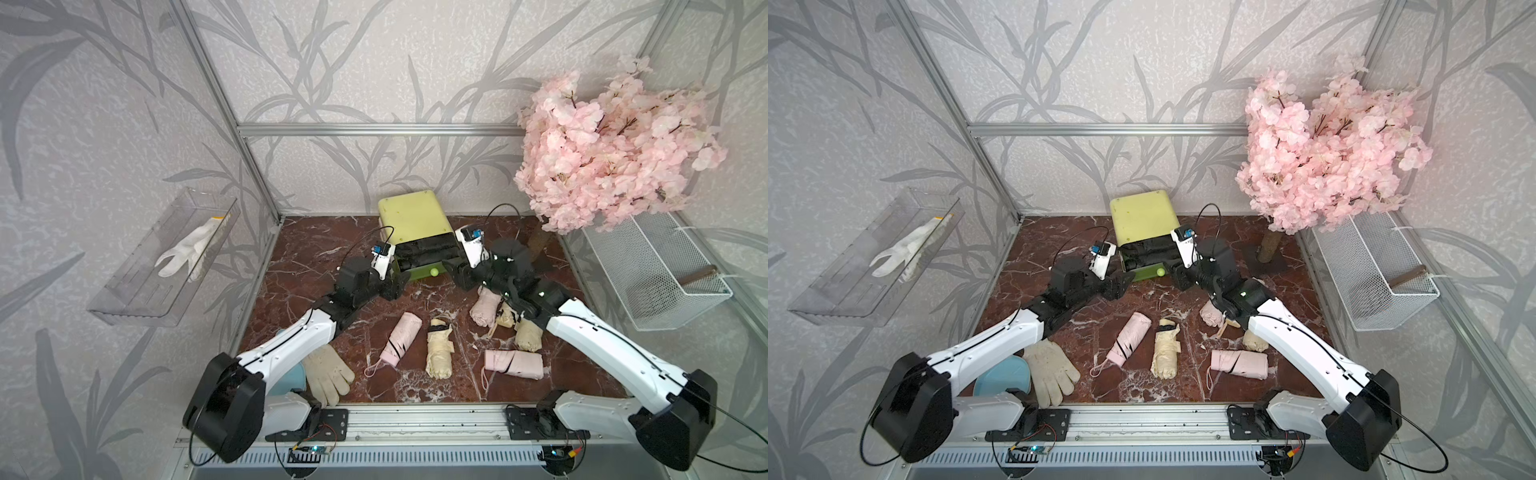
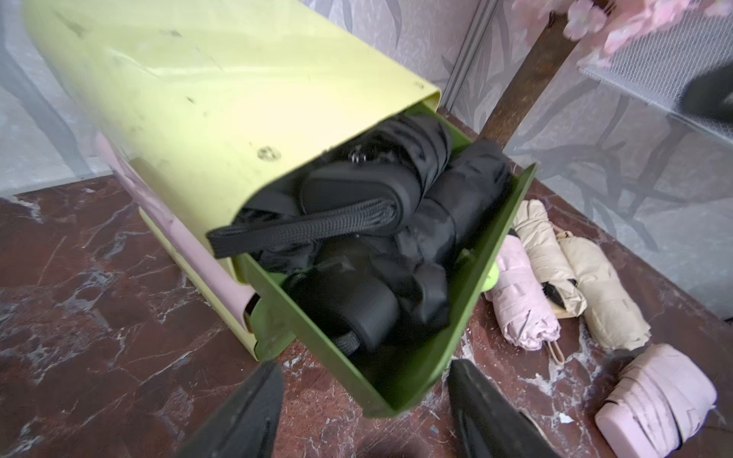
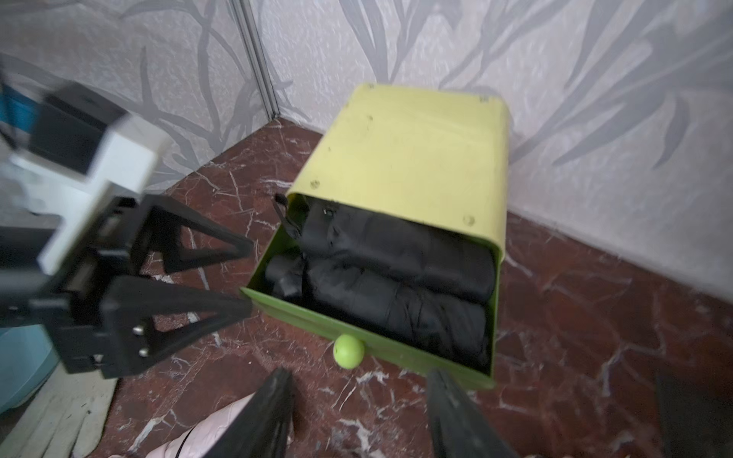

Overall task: Place the umbrella in the drawer by color
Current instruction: Open the drawer in the storage box.

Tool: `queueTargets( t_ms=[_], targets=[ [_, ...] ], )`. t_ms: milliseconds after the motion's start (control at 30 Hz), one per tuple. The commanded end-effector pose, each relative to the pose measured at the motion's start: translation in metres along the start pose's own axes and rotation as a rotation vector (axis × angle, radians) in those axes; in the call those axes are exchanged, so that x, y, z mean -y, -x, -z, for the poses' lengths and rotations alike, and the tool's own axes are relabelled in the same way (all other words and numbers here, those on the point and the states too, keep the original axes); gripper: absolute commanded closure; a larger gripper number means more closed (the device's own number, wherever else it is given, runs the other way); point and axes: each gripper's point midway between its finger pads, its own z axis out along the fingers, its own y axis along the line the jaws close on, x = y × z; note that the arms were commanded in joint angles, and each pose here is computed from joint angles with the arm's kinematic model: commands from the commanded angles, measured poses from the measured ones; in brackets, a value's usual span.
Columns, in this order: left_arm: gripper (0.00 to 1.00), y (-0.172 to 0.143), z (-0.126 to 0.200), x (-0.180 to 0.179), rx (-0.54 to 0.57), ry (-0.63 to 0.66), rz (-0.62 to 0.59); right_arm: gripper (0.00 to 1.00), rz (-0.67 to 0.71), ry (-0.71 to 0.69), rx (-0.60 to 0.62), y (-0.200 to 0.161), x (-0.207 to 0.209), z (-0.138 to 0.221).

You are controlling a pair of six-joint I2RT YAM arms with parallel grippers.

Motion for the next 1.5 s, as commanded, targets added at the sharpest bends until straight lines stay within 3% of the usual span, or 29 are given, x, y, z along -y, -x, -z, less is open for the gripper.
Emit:
queueTargets(
  t_ms=[0, 167, 300, 500, 867, 1033, 1167, 1300, 1467],
  targets=[
    [0.30, 0.025, 0.022, -0.009, 0.052, 0.080, 0.068, 0.43, -0.188, 0.038, 0.039, -0.006, -0.005, -0.014],
    [0.29, 0.036, 0.039, -0.016, 0.063, 0.146, 0.141, 0.42, -0.230, 0.078, 0.014, -0.020, -0.011, -0.043],
    [0.29, 0.043, 0.045, -0.016, 0.063, 0.154, 0.153, 0.43, -0.252, 0.034, 0.041, -0.023, -0.004, -0.058],
    [0.29, 0.047, 0.048, -0.015, 0.071, 0.157, 0.149, 0.48, -0.290, -0.037, 0.096, -0.025, 0.008, -0.064],
    [0.29, 0.052, 0.055, -0.014, 0.092, 0.161, 0.145, 0.55, -0.292, -0.032, 0.084, -0.030, -0.007, -0.076],
    [0.29, 0.053, 0.055, -0.012, 0.086, 0.147, 0.144, 0.67, -0.289, -0.030, 0.104, -0.028, -0.008, -0.074],
    [0.29, 0.058, 0.055, -0.010, 0.097, 0.141, 0.150, 0.90, -0.278, -0.024, 0.125, -0.024, -0.009, -0.069],
    [0.29, 0.076, 0.048, -0.004, 0.118, 0.106, 0.180, 0.94, -0.259, 0.009, 0.156, -0.023, -0.017, -0.059],
    [0.34, 0.088, 0.021, 0.015, 0.058, 0.019, 0.236, 0.96, -0.217, 0.009, 0.177, -0.019, -0.027, -0.043]
  ],
)
